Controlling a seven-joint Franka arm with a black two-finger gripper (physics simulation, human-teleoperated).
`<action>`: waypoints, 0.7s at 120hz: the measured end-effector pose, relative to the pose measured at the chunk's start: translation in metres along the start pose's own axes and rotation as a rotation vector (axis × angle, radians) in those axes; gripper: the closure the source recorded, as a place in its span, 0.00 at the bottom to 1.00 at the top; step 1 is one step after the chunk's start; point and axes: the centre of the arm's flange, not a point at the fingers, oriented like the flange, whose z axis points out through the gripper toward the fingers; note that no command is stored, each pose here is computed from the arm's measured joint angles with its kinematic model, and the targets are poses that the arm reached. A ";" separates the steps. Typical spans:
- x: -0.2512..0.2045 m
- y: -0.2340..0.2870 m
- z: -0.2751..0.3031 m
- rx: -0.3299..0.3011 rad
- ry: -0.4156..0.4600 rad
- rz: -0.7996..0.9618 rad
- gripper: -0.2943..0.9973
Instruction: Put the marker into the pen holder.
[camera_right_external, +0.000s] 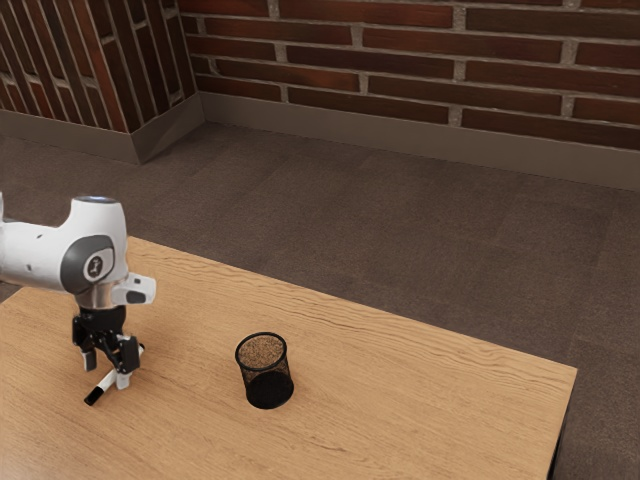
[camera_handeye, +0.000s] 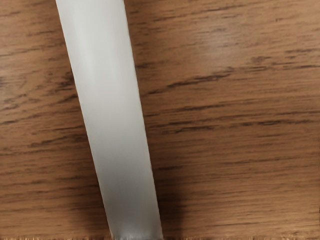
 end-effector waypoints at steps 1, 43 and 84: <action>0.000 0.000 0.001 0.000 -0.001 0.002 0.23; -0.010 -0.006 0.015 -0.011 -0.020 0.029 0.23; -0.010 -0.011 0.017 -0.008 -0.013 0.034 0.32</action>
